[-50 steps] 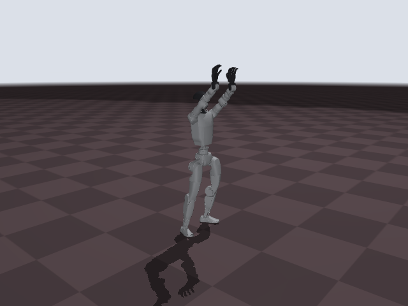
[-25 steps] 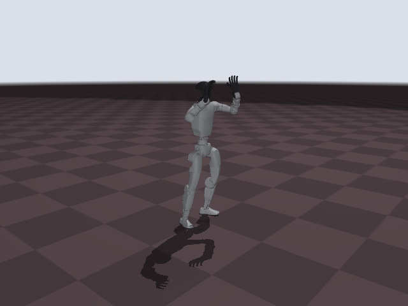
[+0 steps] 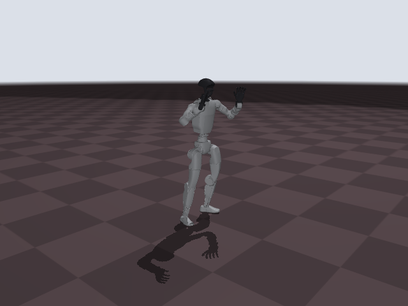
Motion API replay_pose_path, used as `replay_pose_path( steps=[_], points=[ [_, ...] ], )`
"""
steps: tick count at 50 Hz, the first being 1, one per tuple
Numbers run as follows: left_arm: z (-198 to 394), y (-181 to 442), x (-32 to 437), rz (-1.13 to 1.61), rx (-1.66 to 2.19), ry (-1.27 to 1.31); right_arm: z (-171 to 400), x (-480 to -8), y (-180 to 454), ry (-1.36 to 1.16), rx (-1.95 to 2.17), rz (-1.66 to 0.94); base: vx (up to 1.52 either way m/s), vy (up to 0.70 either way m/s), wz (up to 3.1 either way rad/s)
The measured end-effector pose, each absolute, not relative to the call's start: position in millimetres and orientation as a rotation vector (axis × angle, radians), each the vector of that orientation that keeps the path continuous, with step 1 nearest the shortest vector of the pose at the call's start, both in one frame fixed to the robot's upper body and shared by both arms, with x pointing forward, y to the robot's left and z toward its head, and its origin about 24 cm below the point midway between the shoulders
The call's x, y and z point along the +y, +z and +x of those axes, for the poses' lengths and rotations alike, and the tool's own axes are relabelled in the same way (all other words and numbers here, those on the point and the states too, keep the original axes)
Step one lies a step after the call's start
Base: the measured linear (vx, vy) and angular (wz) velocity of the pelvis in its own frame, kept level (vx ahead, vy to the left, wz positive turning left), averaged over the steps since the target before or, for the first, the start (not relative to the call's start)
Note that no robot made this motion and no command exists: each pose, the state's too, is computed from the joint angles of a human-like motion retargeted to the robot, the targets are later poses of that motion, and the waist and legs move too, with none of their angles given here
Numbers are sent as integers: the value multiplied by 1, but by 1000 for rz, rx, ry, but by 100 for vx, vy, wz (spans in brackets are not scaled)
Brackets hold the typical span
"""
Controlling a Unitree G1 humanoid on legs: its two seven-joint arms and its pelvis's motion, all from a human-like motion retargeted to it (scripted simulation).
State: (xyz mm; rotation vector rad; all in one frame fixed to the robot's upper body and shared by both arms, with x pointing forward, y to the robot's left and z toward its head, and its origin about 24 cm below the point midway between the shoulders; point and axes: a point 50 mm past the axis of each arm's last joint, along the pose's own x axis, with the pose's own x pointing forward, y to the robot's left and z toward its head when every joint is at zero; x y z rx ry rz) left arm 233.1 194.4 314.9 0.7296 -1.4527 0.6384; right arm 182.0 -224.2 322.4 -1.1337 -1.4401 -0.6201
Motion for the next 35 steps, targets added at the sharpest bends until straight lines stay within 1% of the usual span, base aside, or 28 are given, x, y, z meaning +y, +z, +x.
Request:
replay_pose_path(
  steps=[30, 35],
  points=[
    [228, 317, 192, 729, -1496, 672, 184, -221, 315, -612, -1442, -1121, 0, 0, 0],
    [230, 334, 188, 721, -1549, 641, 185, -212, 324, -545, -1490, -1159, 0, 0, 0]
  ],
)
